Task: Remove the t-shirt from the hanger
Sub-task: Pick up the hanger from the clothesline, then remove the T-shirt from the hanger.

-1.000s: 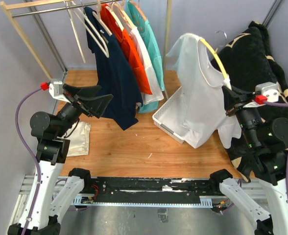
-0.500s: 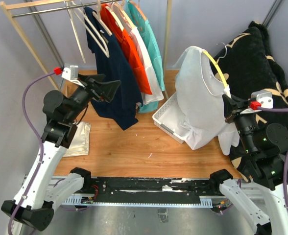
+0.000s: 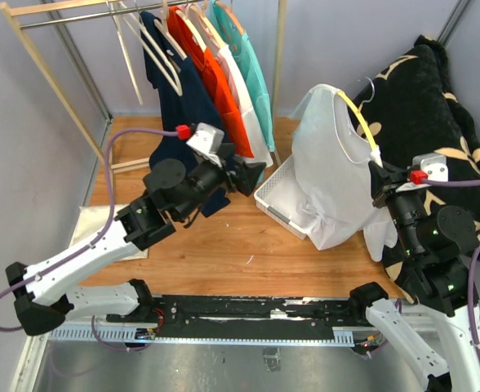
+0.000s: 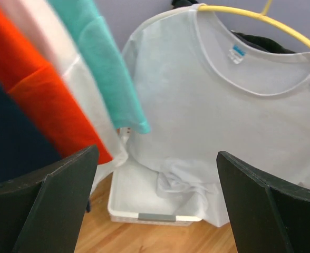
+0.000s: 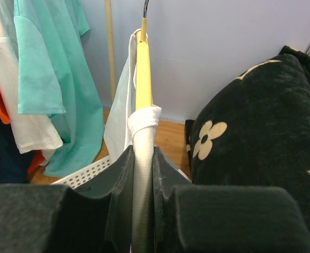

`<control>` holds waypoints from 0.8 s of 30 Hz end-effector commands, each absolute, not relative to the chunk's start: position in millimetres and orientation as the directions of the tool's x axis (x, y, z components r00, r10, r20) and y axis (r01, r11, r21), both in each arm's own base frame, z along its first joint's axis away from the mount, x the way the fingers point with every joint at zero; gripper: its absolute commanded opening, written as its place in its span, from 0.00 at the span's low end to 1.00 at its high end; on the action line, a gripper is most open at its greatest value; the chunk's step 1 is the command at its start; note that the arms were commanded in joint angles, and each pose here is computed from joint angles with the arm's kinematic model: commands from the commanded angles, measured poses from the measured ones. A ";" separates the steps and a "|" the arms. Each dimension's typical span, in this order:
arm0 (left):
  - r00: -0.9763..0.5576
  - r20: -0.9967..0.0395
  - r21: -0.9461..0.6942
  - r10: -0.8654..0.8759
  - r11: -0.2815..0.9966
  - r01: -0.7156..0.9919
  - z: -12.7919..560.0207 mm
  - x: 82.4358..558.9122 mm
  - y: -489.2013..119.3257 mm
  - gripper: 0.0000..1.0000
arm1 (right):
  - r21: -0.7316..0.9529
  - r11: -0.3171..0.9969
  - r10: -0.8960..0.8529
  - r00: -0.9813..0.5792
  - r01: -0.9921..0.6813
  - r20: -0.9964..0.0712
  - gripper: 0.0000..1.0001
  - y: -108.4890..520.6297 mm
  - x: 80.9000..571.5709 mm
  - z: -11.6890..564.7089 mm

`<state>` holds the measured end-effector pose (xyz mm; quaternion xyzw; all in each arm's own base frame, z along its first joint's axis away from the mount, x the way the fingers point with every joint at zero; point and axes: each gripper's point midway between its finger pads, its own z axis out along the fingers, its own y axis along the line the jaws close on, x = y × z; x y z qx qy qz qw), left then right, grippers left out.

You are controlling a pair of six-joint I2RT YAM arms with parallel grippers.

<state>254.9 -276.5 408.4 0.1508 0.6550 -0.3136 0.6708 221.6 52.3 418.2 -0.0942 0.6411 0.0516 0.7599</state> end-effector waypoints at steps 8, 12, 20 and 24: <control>0.046 -0.964 -0.189 -0.260 0.800 0.569 441.5 283.9 -360.8 0.96 | -0.029 0.966 0.039 0.254 -0.258 -0.967 0.01 55.5 196.0 423.6; 0.061 -0.962 -0.181 -0.265 0.793 0.582 450.8 300.4 -395.3 0.96 | -0.022 0.963 0.049 0.253 -0.268 -0.966 0.01 55.4 190.8 417.8; 0.046 -0.964 -0.185 -0.264 0.781 0.596 443.6 323.7 -445.3 0.88 | -0.013 0.965 0.061 0.276 -0.261 -0.959 0.01 47.6 174.8 415.1; 0.021 -0.965 -0.198 -0.262 0.775 0.601 431.6 328.9 -458.1 0.85 | -0.014 0.964 0.064 0.285 -0.264 -0.957 0.01 45.9 169.1 416.1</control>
